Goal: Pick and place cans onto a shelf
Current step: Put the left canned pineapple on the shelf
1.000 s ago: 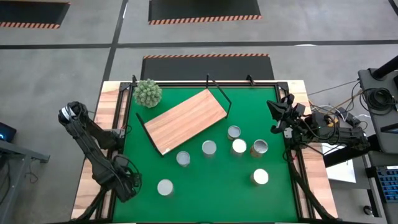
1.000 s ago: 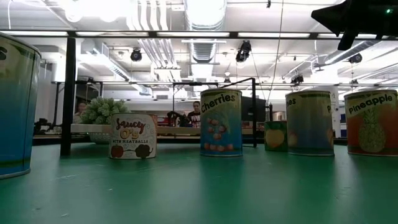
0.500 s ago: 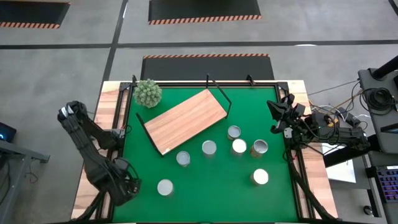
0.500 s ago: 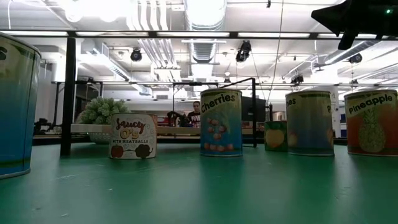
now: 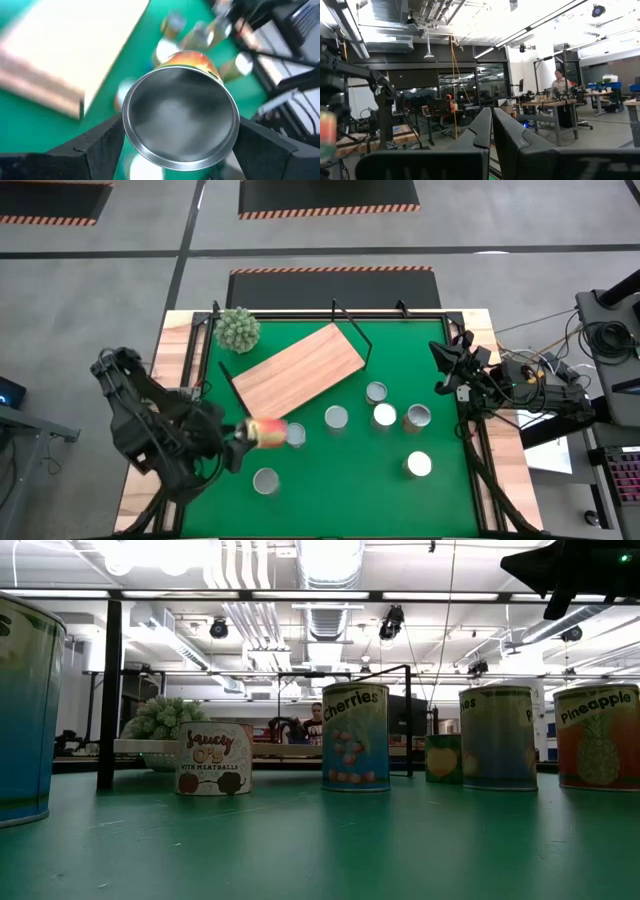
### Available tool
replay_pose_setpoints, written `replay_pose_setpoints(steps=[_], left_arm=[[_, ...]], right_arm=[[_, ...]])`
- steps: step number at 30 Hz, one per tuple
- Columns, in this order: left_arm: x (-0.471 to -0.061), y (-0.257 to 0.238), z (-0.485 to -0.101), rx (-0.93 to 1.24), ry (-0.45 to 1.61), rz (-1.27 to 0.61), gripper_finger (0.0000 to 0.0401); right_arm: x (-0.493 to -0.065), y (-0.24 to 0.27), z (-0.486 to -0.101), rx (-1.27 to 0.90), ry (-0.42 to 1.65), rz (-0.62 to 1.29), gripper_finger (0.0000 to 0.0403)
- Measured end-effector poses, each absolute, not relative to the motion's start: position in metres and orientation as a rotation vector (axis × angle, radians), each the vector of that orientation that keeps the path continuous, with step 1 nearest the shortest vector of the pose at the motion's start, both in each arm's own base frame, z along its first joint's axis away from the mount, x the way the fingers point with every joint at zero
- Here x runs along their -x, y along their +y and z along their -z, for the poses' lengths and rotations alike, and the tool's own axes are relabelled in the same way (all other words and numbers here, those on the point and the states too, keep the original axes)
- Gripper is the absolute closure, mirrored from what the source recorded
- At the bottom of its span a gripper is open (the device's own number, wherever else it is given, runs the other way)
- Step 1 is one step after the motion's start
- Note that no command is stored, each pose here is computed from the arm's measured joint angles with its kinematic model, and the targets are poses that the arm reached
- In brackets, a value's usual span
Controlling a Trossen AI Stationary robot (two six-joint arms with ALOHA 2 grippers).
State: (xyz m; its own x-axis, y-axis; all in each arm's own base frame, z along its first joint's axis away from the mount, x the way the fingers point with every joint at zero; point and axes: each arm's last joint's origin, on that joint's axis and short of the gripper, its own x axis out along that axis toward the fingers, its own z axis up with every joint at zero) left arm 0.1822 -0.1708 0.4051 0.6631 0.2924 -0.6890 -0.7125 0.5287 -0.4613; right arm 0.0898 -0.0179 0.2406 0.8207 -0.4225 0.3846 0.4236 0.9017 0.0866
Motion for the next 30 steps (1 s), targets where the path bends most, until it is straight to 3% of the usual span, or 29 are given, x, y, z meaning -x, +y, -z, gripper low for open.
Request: replay_pose_setpoints(steps=[9, 15, 22, 30], left_arm=[[-0.228, -0.119, -0.458, 0.538, 0.510, -0.690, 0.0098], [-0.254, -0.072, -0.471, 0.460, 0.578, -0.742, 0.0098], [-0.284, -0.021, -0.447, 0.458, 0.790, -0.790, 0.0098], [-0.303, 0.006, -0.371, 0.520, 1.149, -0.854, 0.0098]], right_arm=[[-0.090, -0.018, -0.241, 0.003, -0.408, 0.450, 0.0394], [-0.090, -0.018, -0.241, 0.004, -0.408, 0.450, 0.0394], [-0.090, -0.018, -0.240, 0.017, -0.400, 0.453, 0.0394], [-0.090, -0.018, -0.240, 0.021, -0.398, 0.454, 0.0394]])
